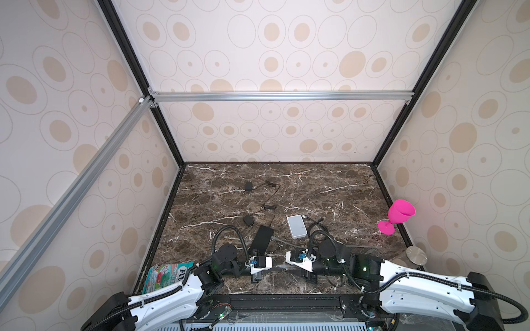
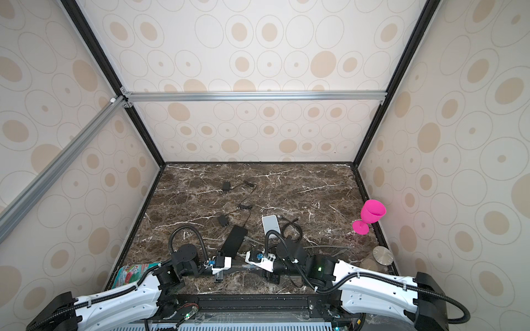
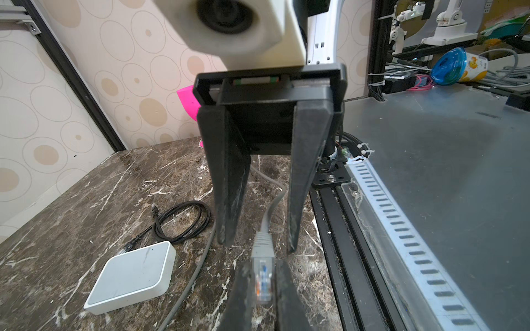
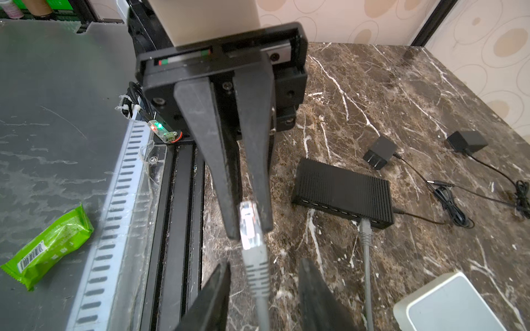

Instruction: Insert the plug into the switch port

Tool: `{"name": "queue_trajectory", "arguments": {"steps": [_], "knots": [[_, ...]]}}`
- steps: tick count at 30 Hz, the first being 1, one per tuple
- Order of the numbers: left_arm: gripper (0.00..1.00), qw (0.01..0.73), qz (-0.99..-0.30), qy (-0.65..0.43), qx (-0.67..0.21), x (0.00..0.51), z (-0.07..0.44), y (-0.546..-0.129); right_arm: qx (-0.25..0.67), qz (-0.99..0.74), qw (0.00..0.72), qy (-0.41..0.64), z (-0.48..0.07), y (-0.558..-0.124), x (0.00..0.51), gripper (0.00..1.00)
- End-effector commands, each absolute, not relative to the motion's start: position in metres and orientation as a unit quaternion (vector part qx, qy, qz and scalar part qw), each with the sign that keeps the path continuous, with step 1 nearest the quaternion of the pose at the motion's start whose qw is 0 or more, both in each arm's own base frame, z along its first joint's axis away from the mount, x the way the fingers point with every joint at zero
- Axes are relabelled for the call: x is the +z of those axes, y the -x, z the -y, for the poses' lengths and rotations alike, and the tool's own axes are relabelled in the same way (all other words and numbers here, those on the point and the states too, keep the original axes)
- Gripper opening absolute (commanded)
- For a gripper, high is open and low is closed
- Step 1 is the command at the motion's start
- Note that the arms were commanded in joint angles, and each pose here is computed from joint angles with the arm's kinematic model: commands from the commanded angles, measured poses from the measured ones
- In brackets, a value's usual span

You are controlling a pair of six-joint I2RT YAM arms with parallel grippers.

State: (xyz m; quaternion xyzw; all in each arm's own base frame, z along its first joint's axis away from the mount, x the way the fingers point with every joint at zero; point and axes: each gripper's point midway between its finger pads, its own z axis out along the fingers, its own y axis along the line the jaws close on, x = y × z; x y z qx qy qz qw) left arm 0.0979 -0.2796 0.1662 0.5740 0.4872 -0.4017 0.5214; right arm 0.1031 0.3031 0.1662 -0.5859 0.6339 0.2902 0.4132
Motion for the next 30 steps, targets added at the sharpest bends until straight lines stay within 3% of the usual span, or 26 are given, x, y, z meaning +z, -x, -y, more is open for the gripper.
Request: {"name": "queue_trajectory", "arguments": {"steps": [1, 8, 30], "knots": [[0.00, 0.539, -0.464, -0.579, -0.399, 0.183, 0.284, -0.098, 0.303, -0.614, 0.424, 0.593, -0.309, -0.100, 0.172, 0.36], [0.00, 0.539, -0.463, -0.579, -0.399, 0.183, 0.283, -0.098, 0.305, -0.613, 0.428, 0.589, -0.303, -0.098, 0.170, 0.26], [0.00, 0.537, -0.466, -0.579, -0.400, 0.182, 0.284, -0.099, 0.327, -0.604, 0.428, 0.587, -0.305, -0.092, 0.165, 0.19]]}}
